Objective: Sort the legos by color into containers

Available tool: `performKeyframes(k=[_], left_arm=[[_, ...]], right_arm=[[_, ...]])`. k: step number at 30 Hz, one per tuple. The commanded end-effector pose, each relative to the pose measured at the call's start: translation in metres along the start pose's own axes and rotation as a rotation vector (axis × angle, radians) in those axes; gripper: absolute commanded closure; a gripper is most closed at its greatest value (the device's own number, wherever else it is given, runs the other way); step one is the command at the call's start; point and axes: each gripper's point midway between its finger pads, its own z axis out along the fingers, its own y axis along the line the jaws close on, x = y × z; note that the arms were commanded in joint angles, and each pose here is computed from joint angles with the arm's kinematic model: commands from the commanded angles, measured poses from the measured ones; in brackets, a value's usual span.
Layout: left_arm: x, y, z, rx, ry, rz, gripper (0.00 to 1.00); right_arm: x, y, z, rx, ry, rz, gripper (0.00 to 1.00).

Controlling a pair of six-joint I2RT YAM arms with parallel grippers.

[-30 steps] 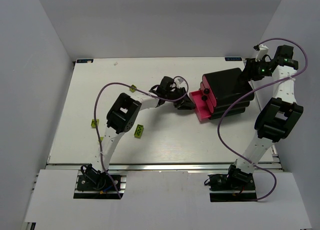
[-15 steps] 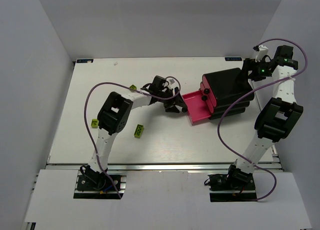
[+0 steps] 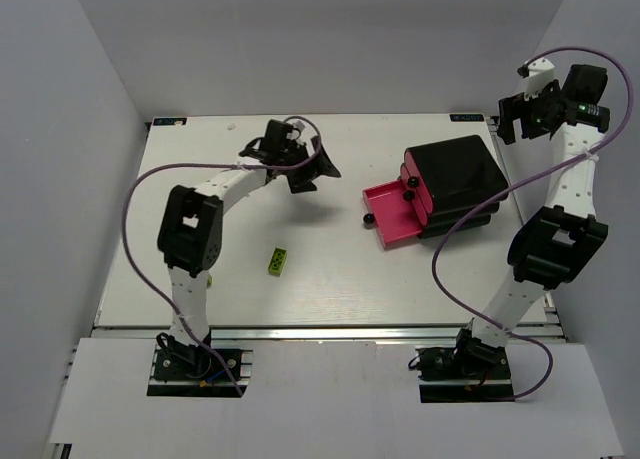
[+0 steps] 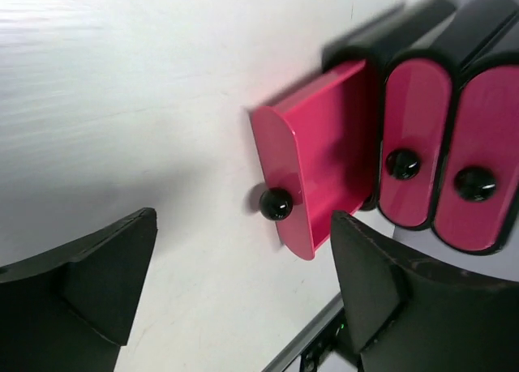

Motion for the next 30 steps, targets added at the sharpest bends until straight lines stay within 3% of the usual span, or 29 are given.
performKeyframes(k=[1,5,10,11,14,19,21,23,30], left_arm=[[-0.042,-0.022,-0.079,-0.050,-0.211,0.054,0.02],[-0.058,-0.001,-0.138,-0.131,-0.338,0.010,0.02],[-0.059,0.022,-0.204,-0.285,-0.410,-0.041,0.02],[-0.049,0.035,-0.215,-0.359,-0.383,-0.058,0.02],[-0.043,0.055,-0.263,-0.528,-0.460,-0.086,0.03],[-0.011,0.087,-0.321,-0.715,-0.528,-0.194,0.12],[-0.002,0.090,-0.337,-0.734,-0.563,-0.218,0.12],[0.010,0.097,-0.351,-0.760,-0.580,-0.252,0.12],[0.023,0.091,-0.404,-0.870,-0.662,-0.239,0.09]], right_arm=[[-0.058,-0.014,-0.041,0.138,-0.140,-0.208,0.11],[-0.090,0.048,-0.063,-0.067,-0.307,-0.452,0.11],[-0.073,0.219,-0.090,-0.614,-0.582,-0.759,0.11],[-0.073,0.263,-0.102,-0.692,-0.668,-0.911,0.11],[-0.039,0.352,-0.105,-0.930,-0.721,-1.010,0.11],[-0.009,0.438,-0.085,-1.197,-0.685,-1.140,0.13],[-0.008,0.477,-0.088,-1.283,-0.716,-1.239,0.18],[0.019,0.517,-0.075,-1.401,-0.648,-1.309,0.24],[0.055,0.597,-0.038,-1.478,-0.598,-1.552,0.24]])
